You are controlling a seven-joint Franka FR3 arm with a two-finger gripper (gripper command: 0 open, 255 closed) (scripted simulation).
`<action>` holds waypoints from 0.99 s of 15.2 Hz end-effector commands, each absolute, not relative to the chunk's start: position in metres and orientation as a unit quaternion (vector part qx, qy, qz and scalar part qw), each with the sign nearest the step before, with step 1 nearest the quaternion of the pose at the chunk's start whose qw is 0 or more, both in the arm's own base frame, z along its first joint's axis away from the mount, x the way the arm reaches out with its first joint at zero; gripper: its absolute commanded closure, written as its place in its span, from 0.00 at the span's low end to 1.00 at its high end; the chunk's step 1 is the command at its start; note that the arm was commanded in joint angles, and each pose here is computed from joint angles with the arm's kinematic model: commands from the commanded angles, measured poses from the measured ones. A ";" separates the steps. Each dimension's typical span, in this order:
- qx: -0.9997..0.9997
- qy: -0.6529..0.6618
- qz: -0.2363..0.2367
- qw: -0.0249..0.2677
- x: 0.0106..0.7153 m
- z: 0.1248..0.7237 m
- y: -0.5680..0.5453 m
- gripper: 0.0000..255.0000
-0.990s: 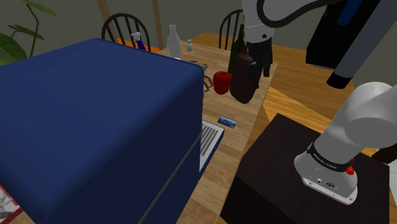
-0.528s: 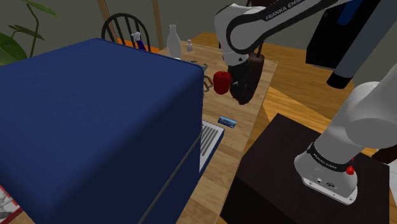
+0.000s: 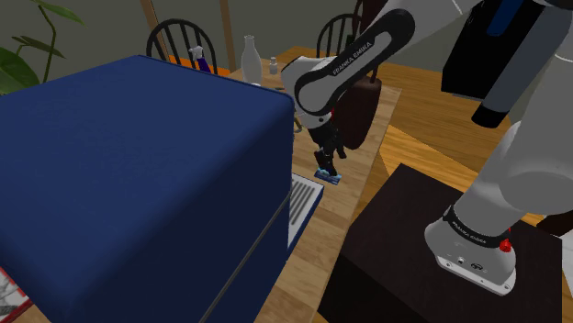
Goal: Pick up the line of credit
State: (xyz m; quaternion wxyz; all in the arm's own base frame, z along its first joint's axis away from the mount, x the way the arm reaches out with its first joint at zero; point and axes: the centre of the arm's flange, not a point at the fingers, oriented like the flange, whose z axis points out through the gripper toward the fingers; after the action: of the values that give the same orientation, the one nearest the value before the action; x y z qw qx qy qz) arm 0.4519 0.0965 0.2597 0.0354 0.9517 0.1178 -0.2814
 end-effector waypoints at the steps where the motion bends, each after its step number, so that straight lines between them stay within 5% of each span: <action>1: 0.950 0.122 -0.286 0.035 0.452 0.246 0.099 0.00; 8: 0.950 0.122 -0.286 0.035 0.452 0.217 0.099 0.00; 9: 0.950 0.122 -0.286 0.035 0.453 0.217 0.099 1.00; 15: 0.950 0.122 -0.286 0.035 0.453 0.217 0.099 1.00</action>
State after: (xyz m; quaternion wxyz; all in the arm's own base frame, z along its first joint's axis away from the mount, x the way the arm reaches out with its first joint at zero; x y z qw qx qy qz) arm 0.4532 0.0990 0.2170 0.0346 0.9500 0.1215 -0.2854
